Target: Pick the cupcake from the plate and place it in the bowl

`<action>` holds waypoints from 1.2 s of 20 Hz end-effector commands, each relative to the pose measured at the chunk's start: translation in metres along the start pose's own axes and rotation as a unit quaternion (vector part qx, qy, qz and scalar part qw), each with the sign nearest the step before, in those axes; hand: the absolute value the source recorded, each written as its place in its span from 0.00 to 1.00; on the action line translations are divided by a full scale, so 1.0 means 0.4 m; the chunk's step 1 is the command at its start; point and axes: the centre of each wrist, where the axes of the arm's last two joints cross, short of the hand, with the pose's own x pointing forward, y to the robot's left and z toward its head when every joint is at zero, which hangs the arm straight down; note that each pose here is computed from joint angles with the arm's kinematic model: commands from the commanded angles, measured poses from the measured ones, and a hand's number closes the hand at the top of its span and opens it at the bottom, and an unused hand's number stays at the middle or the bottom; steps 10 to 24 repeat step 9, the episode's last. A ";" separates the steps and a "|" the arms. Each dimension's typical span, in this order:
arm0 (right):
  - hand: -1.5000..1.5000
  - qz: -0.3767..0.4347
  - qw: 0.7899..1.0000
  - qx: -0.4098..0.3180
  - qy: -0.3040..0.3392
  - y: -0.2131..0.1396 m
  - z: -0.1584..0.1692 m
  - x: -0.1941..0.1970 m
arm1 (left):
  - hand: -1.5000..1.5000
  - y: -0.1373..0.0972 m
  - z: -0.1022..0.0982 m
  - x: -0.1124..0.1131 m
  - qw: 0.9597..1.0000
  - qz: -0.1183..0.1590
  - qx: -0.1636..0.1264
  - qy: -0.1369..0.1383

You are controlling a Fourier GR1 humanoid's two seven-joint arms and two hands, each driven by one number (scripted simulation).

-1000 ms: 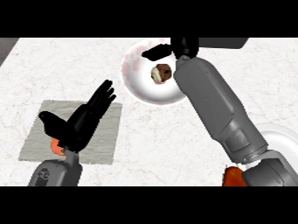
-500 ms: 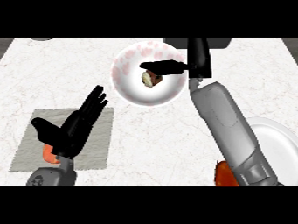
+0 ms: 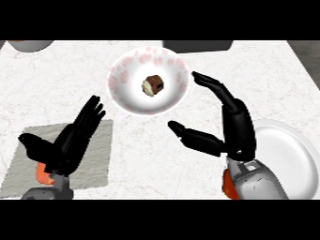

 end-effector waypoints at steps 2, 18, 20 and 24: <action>1.00 -0.005 1.000 0.029 -0.004 -0.062 0.216 0.067 | 0.50 0.023 0.021 -0.011 1.000 0.008 0.015 0.003; 1.00 -0.021 0.990 0.113 0.084 -0.077 0.538 0.144 | 0.50 0.015 0.009 0.007 1.000 0.002 0.017 0.000; 1.00 -0.021 0.990 0.113 0.084 -0.077 0.538 0.144 | 0.50 0.015 0.009 0.007 1.000 0.002 0.017 0.000; 1.00 -0.021 0.990 0.113 0.084 -0.077 0.538 0.144 | 0.50 0.015 0.009 0.007 1.000 0.002 0.017 0.000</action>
